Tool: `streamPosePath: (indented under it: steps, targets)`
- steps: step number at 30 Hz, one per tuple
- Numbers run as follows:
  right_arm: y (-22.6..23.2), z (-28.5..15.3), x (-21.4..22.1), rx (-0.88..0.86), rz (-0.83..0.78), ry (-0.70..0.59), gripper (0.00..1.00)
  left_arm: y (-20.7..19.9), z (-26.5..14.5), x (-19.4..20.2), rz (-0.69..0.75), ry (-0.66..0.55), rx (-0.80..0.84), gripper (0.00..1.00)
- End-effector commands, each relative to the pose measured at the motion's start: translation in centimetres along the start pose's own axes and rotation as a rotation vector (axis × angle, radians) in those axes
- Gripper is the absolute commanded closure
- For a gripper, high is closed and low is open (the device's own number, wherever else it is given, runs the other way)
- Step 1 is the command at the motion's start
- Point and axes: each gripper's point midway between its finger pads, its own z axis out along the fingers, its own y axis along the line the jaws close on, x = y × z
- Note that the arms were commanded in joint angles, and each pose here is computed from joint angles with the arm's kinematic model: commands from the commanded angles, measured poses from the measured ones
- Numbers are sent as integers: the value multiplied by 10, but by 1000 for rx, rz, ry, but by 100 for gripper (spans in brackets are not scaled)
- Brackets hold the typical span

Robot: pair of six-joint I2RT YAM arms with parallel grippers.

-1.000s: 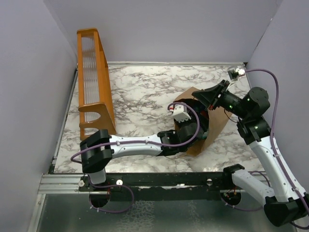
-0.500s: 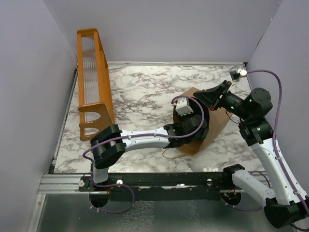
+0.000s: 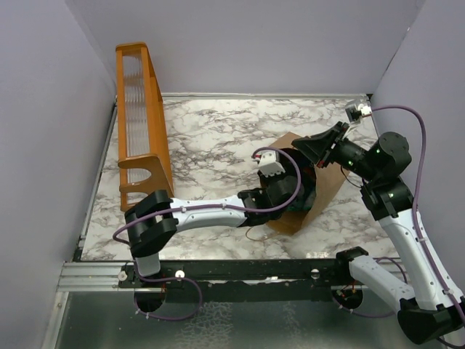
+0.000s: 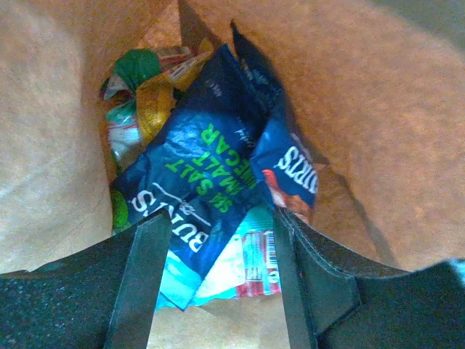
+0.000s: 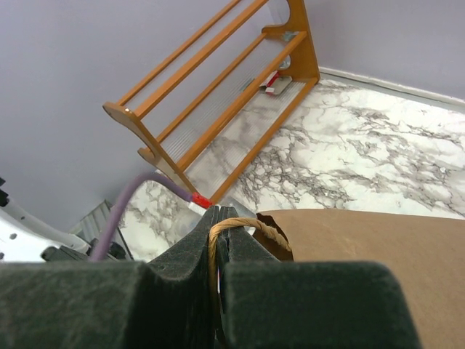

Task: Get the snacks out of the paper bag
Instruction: Take out the snack from the paper bag.

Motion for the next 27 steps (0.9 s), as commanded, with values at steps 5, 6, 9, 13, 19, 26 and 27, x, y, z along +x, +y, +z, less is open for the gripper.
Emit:
streamPosePath:
  steps: [5,6,9,13,19,26,27]
  targets:
    - [14,-5,-23,-20,-59,-60,99,-31,-18,-26,-104,4,97,37]
    - [15,-5,-23,-21,-58,-59,99,-36,-19,-27,-113,12,115,35]
    - [16,-5,-24,-25,-57,-60,99,-50,-14,-21,-132,62,175,35]
    - [18,-6,-27,-30,-63,-65,99,-52,-5,-17,-157,96,187,40]
    - [16,-8,-29,-9,-80,-63,99,-51,7,-5,-164,141,190,46]
    - [14,-8,-26,-1,-82,-52,99,-54,15,8,-136,176,230,54]
    - [13,-8,-25,1,-82,-49,99,-54,16,10,-131,181,232,55]
